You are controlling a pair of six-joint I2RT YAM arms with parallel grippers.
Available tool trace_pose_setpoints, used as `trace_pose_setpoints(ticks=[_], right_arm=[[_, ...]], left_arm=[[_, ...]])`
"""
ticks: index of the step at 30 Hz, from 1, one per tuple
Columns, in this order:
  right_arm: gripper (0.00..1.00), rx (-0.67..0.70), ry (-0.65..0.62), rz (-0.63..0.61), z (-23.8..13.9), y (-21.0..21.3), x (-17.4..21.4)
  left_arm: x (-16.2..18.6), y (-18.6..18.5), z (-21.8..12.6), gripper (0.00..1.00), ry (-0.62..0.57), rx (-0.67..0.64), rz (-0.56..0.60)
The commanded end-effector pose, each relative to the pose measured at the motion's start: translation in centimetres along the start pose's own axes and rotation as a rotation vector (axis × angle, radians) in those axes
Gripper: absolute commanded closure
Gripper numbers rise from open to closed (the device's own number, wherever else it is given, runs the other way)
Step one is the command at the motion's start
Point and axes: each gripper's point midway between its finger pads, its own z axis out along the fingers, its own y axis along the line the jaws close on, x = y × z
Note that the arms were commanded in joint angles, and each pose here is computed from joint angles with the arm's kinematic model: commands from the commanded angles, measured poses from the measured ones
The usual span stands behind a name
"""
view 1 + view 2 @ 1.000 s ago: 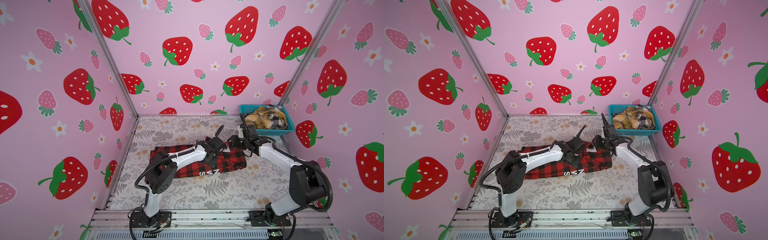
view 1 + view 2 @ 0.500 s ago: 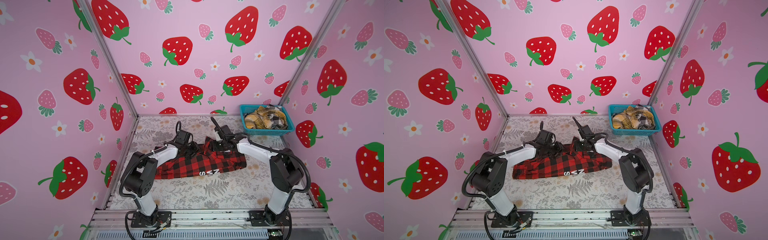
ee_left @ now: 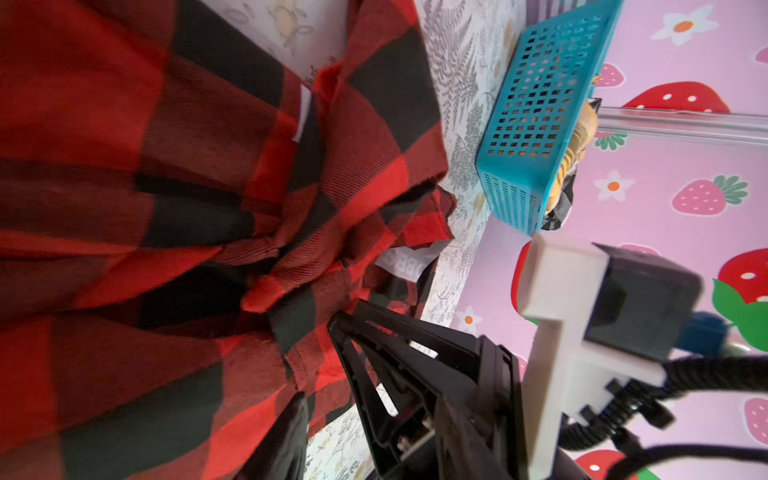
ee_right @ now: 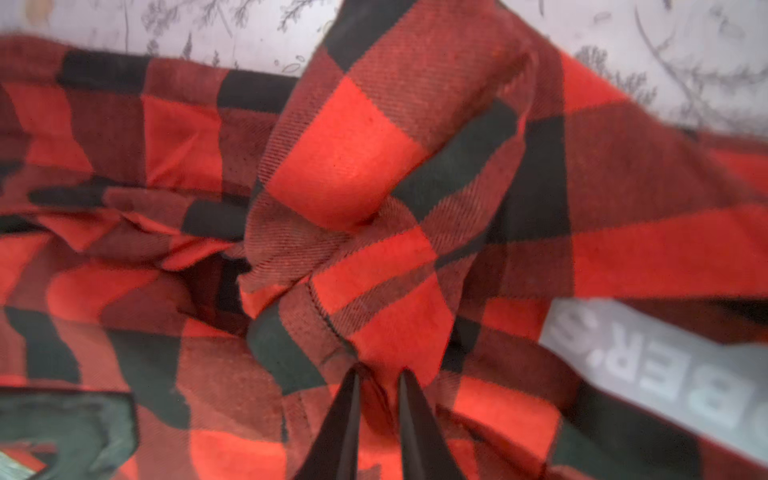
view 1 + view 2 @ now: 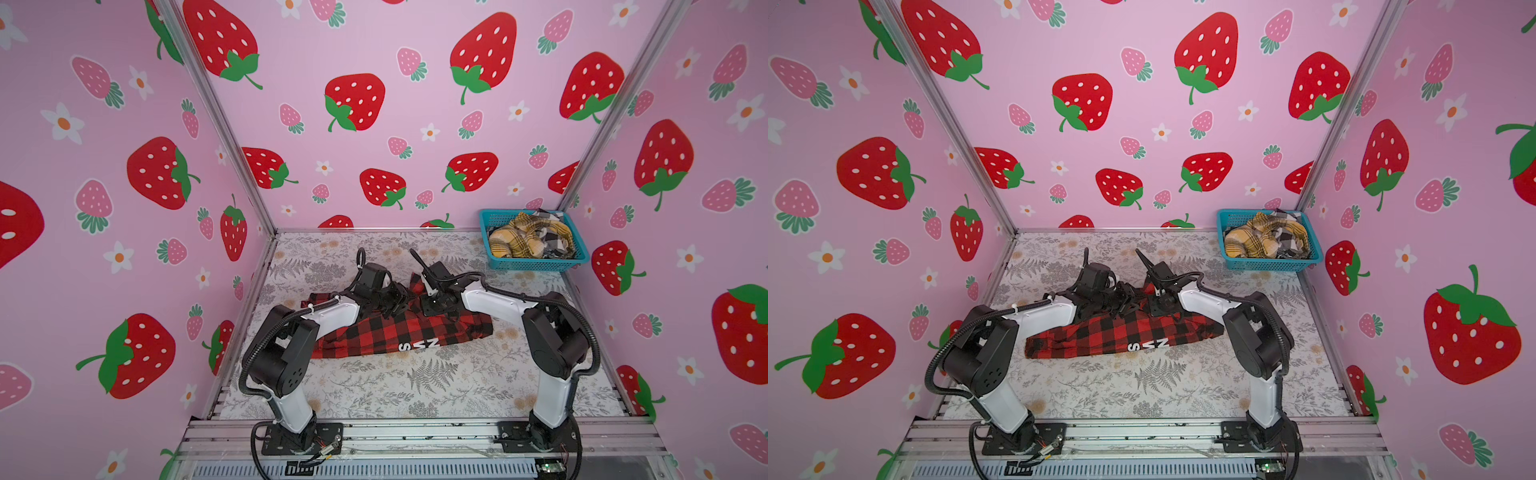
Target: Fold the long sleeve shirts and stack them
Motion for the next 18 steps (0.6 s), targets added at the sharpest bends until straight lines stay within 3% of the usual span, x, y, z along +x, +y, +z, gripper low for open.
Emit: trace_pose_setpoints(ticks=[1, 6, 14, 18], right_arm=[[0.87, -0.041, -0.044, 0.051, -1.5, -0.4, -1.0], [0.74, -0.027, -0.042, 0.135, -2.1, -2.4, -1.1], [0.81, -0.068, 0.048, 0.201, 0.3, -3.2, 1.2], [0.83, -0.087, 0.029, 0.214, 0.4, -3.2, 0.8]], left_arm=[[0.5, -1.0, 0.7, 0.50, 0.023, 0.049, -0.003], [1.1, -0.1, 2.2, 0.49, 0.043, 0.011, -0.012], [1.4, 1.1, 3.0, 0.44, 0.039, -0.032, -0.033], [1.4, 1.9, 3.2, 0.45, 0.038, -0.054, -0.032]])
